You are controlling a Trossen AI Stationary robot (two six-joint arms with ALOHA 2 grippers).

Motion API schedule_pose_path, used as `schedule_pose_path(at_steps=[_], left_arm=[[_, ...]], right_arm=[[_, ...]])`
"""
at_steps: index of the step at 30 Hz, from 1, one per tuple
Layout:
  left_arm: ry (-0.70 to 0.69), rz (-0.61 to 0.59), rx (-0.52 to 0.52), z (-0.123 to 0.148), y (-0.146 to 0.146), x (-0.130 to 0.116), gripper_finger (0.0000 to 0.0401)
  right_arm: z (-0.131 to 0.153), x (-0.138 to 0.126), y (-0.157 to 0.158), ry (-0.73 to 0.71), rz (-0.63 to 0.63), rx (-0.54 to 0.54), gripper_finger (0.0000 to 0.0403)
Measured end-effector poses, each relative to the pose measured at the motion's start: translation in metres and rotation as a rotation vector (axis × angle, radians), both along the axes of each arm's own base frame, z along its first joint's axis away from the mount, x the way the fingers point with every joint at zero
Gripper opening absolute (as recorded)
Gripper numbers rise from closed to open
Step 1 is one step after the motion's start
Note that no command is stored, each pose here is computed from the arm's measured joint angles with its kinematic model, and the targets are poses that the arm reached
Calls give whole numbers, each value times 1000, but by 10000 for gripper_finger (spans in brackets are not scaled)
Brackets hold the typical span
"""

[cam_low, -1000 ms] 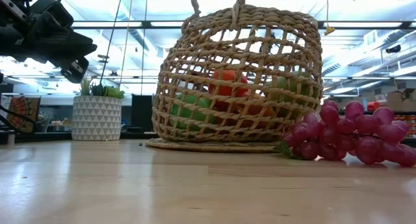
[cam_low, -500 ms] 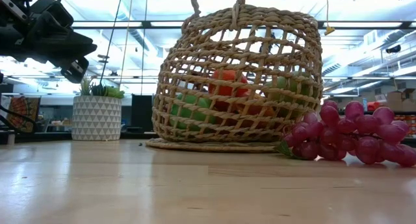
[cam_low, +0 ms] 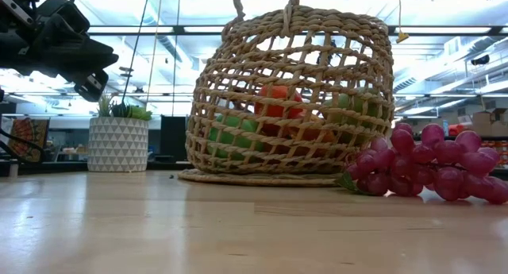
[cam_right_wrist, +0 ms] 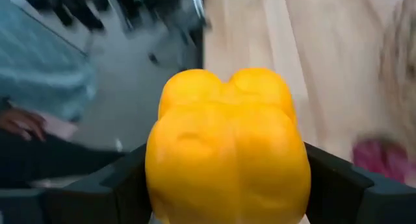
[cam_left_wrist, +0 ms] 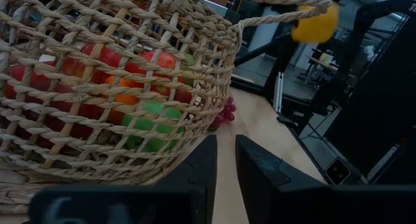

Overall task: Build produce basket
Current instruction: Put the yellow bell pepper into the woven basket

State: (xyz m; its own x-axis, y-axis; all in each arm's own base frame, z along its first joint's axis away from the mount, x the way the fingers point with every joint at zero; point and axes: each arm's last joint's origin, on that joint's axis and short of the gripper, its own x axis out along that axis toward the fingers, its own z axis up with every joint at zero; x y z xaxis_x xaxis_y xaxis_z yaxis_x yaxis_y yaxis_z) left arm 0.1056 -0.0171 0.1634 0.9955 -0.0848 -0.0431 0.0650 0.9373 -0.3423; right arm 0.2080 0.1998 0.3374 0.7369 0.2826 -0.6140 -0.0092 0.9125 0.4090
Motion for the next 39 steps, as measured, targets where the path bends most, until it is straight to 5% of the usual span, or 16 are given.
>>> schedule_pose_path(at_steps=[6,25,39], left_arm=[[0,0,0,0,0,0,58],[0,0,0,0,0,0,61],[0,0,0,0,0,0,56]], right_arm=[[26,12,-15,-204,-1,54,308],[70,31,-70,-508,-31,93,308],[97,35,-124,-711,-197,49,308]])
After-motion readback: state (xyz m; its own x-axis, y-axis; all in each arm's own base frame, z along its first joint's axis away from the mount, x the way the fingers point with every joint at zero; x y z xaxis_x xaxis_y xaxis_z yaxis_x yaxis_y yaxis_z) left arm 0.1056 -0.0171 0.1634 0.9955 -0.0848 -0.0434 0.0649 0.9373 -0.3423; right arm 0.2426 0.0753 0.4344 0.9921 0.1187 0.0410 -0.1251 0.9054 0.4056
